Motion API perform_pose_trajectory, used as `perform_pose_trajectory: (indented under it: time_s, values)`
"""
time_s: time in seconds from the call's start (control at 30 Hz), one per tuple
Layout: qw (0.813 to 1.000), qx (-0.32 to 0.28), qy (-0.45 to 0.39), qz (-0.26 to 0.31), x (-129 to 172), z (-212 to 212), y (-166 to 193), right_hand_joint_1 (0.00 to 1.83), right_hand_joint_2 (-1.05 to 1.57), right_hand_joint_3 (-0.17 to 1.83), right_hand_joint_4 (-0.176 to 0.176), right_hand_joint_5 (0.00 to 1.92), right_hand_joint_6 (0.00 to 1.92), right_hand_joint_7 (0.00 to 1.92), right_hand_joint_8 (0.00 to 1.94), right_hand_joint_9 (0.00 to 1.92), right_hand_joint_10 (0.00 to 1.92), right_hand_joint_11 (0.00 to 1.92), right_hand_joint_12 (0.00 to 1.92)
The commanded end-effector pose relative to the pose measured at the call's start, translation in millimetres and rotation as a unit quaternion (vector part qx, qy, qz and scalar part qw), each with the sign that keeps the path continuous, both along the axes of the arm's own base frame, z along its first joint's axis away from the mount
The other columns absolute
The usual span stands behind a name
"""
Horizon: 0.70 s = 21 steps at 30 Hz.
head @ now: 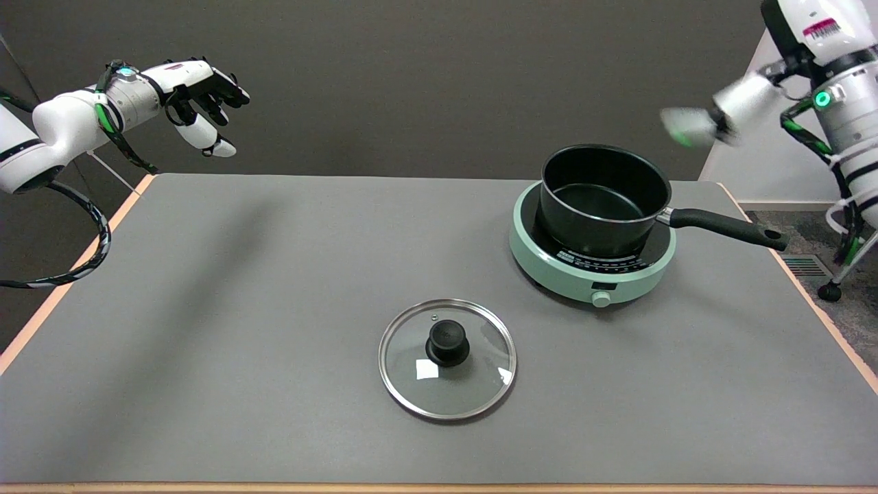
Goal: Place the pot onto the induction cooker.
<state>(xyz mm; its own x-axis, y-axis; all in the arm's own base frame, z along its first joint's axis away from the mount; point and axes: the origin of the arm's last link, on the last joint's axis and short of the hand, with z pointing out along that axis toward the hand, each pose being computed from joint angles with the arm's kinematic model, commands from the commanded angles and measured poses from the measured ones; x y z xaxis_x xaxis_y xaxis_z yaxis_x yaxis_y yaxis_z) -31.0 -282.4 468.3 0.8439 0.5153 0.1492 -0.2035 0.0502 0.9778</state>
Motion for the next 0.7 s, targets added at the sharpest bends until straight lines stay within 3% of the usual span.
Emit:
perform_pose_trajectory:
  time_s: [0.03, 0.43, 0.57, 0.7]
  values:
    - [0.982, 0.125, -0.132, -0.040, 16.1, -18.9, -30.9, 0.68, 0.50, 0.98, -0.038, 0.24, 0.17, 0.21, 0.17, 0.17, 0.34, 0.16, 0.63]
    - [0.982, 0.122, -0.116, -0.080, 16.9, -5.4, -32.4, 0.71, 0.53, 1.00, -0.044, 0.26, 0.17, 0.25, 0.18, 0.25, 0.35, 0.19, 0.65]
    - [0.991, 0.094, -0.065, -0.064, 10.9, -16.3, -32.2, 0.80, 0.53, 0.99, -0.022, 0.33, 0.16, 0.32, 0.17, 0.37, 0.27, 0.26, 0.64]
    - [0.998, 0.053, 0.025, -0.014, 4.5, -31.1, -21.9, 0.81, 0.54, 1.03, 0.043, 0.42, 0.19, 0.46, 0.18, 0.48, 0.32, 0.36, 0.78]
